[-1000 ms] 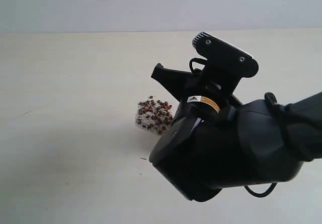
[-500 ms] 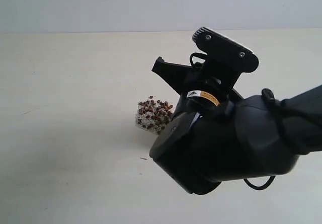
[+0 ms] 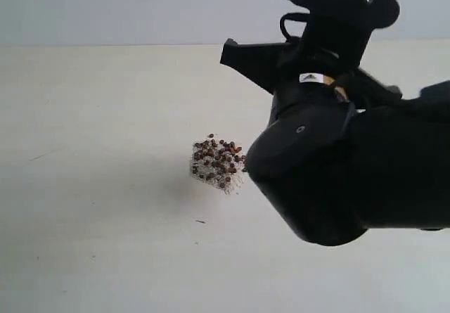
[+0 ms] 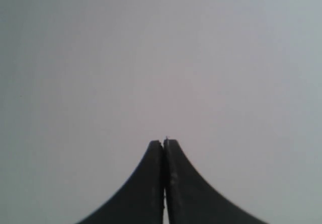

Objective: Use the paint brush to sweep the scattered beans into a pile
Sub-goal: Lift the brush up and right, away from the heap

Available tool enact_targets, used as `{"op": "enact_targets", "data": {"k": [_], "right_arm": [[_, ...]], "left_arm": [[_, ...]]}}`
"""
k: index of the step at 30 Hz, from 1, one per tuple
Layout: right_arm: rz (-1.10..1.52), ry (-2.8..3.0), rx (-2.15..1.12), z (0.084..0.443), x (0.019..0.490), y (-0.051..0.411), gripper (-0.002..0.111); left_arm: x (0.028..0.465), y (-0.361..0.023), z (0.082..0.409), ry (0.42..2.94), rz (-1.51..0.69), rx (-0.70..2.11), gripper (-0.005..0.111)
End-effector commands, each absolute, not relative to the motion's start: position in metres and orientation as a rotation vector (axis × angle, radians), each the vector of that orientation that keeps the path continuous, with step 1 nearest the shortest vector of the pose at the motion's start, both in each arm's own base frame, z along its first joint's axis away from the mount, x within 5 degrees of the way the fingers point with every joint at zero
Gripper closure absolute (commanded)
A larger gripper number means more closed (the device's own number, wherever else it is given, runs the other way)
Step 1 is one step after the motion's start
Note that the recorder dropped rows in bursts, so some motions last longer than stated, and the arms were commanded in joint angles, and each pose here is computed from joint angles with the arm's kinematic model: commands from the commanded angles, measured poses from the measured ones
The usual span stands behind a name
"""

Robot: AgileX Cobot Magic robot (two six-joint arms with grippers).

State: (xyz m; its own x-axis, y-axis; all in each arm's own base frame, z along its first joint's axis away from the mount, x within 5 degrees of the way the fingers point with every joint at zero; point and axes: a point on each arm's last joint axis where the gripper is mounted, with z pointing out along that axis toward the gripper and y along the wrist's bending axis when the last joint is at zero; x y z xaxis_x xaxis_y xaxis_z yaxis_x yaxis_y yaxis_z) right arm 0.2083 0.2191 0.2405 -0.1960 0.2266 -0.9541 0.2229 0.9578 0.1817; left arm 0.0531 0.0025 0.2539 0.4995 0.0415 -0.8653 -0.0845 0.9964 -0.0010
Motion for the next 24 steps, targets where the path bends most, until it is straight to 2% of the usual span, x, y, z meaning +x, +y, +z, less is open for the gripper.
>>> {"op": "enact_targets", "data": {"k": [1, 10, 13, 18, 24], "right_arm": [[-0.041, 1.757, 0.141, 0.266, 0.214, 0.206, 0.108], [0.200, 1.827, -0.262, 0.306, 0.254, 0.154, 0.108], [0.209, 1.886, -0.293, 0.301, 0.271, 0.124, 0.108], [0.298, 1.964, -0.377, 0.301, 0.291, 0.098, 0.108], [0.651, 2.088, -0.480, 0.304, 0.335, 0.074, 0.108]], "left_arm": [[0.053, 0.002, 0.254, 1.043, 0.067, -0.047, 0.107], [0.053, 0.002, 0.254, 1.043, 0.067, -0.047, 0.107], [0.053, 0.002, 0.254, 1.043, 0.067, -0.047, 0.107], [0.053, 0.002, 0.254, 1.043, 0.067, -0.047, 0.107], [0.053, 0.002, 0.254, 1.043, 0.067, -0.047, 0.107]]}}
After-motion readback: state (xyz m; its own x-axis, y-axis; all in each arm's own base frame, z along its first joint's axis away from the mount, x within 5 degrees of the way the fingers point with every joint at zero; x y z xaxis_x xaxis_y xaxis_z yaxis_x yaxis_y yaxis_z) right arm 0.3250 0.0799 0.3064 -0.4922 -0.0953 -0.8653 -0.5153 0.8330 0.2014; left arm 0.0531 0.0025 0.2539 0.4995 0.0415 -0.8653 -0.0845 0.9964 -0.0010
